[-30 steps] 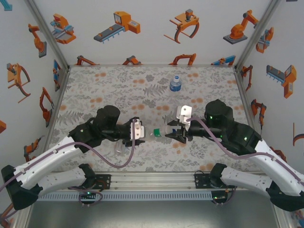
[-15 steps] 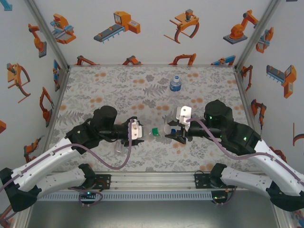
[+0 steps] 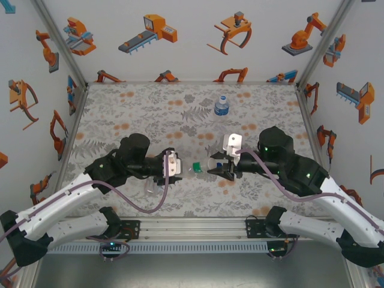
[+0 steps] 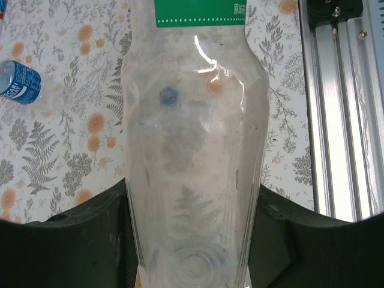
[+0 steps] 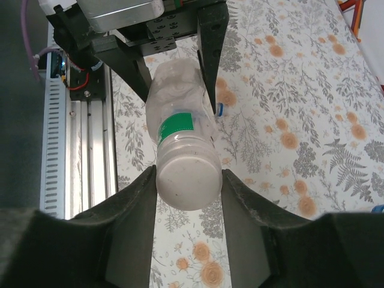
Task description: Screw on the bottle caps
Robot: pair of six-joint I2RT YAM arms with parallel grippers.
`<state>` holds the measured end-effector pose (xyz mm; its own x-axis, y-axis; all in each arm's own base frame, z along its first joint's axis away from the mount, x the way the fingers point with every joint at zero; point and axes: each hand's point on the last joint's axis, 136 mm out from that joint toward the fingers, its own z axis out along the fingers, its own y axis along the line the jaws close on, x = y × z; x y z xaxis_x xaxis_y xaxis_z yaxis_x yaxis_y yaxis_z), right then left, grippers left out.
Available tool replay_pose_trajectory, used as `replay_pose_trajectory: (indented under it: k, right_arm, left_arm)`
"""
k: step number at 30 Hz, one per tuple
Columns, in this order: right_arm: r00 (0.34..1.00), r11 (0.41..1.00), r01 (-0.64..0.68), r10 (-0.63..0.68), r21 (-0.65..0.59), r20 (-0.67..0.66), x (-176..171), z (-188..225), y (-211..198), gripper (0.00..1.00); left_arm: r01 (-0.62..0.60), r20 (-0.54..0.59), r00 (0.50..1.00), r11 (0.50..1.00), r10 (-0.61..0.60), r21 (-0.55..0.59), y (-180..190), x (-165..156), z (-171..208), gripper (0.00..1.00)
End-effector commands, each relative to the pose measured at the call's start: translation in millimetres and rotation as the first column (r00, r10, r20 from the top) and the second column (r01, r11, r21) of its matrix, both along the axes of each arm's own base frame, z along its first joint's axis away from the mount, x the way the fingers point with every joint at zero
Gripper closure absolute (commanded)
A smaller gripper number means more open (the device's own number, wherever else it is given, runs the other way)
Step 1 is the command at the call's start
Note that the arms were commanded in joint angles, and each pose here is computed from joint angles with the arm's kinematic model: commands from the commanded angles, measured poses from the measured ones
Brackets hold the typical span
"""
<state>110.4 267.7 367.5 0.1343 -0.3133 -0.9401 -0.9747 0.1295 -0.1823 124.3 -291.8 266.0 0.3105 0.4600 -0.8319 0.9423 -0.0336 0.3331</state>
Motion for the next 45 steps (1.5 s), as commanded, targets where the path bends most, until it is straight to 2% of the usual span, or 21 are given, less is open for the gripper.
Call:
replay_pose_trajectory:
  k: [1, 4, 6, 8, 10, 11, 13, 15, 16, 17, 18, 20, 22, 25, 28, 32, 34, 35, 38, 45]
  right_arm:
    - [0.999, 1.0, 0.019, -0.018, 0.024, -0.03, 1.8, 2.2, 2.2, 0.69]
    - [0.989, 0.995, 0.092, -0.086, 0.047, -0.117, 9.4, 1.1, 1.2, 0.83]
    - [0.948, 0.97, 0.228, -0.201, 0.089, -0.246, 26.0, 0.9, -0.8, 1.0]
    - [0.864, 0.923, 0.367, -0.293, 0.114, -0.41, 40.1, -2.0, -5.1, 1.0]
    - [0.732, 0.853, 0.511, -0.368, 0.106, -0.574, 54.7, -5.6, -12.1, 1.0]
    - [0.638, 0.806, 0.586, -0.393, 0.086, -0.663, 61.3, -7.9, -16.6, 1.0]
    - [0.424, 0.699, 0.715, -0.418, 0.014, -0.804, 72.9, -20.3, -28.1, 1.0]
    - [0.197, 0.599, 0.797, -0.381, -0.079, -0.903, 78.8, -39.6, -36.5, 1.0]
    - [0.107, 0.563, 0.818, -0.35, -0.117, -0.931, 79.9, -48.2, -39.0, 1.0]
    - [0.039, 0.54, 0.83, -0.307, -0.14, -0.951, 80.4, -55.0, -39.1, 1.0]
    - [-0.003, 0.531, 0.835, -0.259, -0.145, -0.966, 81.0, -58.1, -37.0, 1.0]
    - [-0.057, 0.514, 0.843, -0.211, -0.161, -0.976, 82.0, -62.7, -36.2, 1.0]
    - [-0.06, 0.498, 0.851, -0.228, -0.17, -0.972, 83.8, -63.4, -39.1, 1.0]
    - [-0.025, 0.476, 0.861, -0.309, -0.177, -0.951, 86.6, -62.2, -46.9, 1.0]
    - [0.056, 0.469, 0.871, -0.386, -0.144, -0.921, 89.8, -53.2, -54.3, 1.0]
    - [0.198, 0.479, 0.876, -0.461, -0.055, -0.865, 93.4, -27.2, -62.6, 0.66]
    - [0.24, 0.49, 0.871, -0.479, -0.03, -0.845, 93.5, -18.6, -63.5, 0.54]
    - [0.245, 0.491, 0.871, -0.481, -0.026, -0.842, 93.7, -16.4, -63.9, 0.48]
    - [0.231, 0.507, 0.861, -0.466, -0.044, -0.854, 92.3, -18.2, -58.7, 0.4]
    - [0.099, 0.521, 0.838, -0.435, -0.161, -0.895, 92.2, -43.7, -46.1, 0.41]
  left_arm:
    - [0.016, 0.001, 1.0, 1.0, -0.016, -0.02, -1.6, -2.7, 10.6, 1.0]
    - [0.014, 0.01, 1.0, 0.999, -0.013, -0.032, -3.6, -0.8, 10.5, 1.0]
    - [0.004, 0.012, 1.0, 0.999, -0.003, -0.046, -7.4, 3.2, 10.7, 1.0]
    - [0.005, 0.025, 1.0, 0.998, -0.004, -0.065, -12.4, 6.6, 12.7, 1.0]
    - [0.005, 0.031, 1.0, 0.998, -0.003, -0.07, -17.1, 10.4, 13.5, 1.0]
    - [0.002, 0.034, 0.999, 0.998, 0.0, -0.069, -19.0, 12.5, 13.5, 1.0]
    - [-0.002, 0.042, 0.999, 0.998, 0.004, -0.07, -22.9, 16.6, 11.7, 1.0]
    - [-0.002, 0.05, 0.999, 0.997, 0.006, -0.073, -26.3, 19.7, 9.9, 1.0]
    - [-0.004, 0.052, 0.999, 0.997, 0.008, -0.075, -27.4, 20.8, 9.8, 1.0]
    - [-0.006, 0.054, 0.999, 0.997, 0.01, -0.076, -28.6, 22.2, 8.8, 1.0]
    - [-0.005, 0.053, 0.999, 0.997, 0.009, -0.073, -29.7, 22.8, 7.4, 1.0]
    - [-0.008, 0.049, 0.999, 0.998, 0.011, -0.064, -30.3, 24.0, 5.3, 1.0]
    - [-0.011, 0.047, 0.999, 0.998, 0.014, -0.059, -29.8, 24.3, 3.8, 1.0]
    - [-0.017, 0.044, 0.999, 0.999, 0.019, -0.042, -27.3, 24.1, 0.5, 1.0]
    - [-0.03, 0.036, 0.999, 0.999, 0.031, -0.031, -24.5, 24.4, -2.3, 1.0]
    - [-0.044, -0.026, 0.999, 0.999, 0.044, -0.007, -23.6, 22.7, -3.9, 1.0]
    - [-0.048, -0.053, 0.997, 0.999, 0.049, 0.008, -23.8, 21.9, -7.3, 1.0]
    - [-0.054, -0.066, 0.996, 0.998, 0.055, 0.012, -24.1, 22.1, -8.4, 1.0]
    - [-0.087, -0.091, 0.992, 0.996, 0.088, 0.018, -24.8, 26.7, -9.4, 1.0]
    - [-0.132, -0.091, 0.987, 0.991, 0.134, 0.024, -26.6, 36.1, -8.0, 1.0]
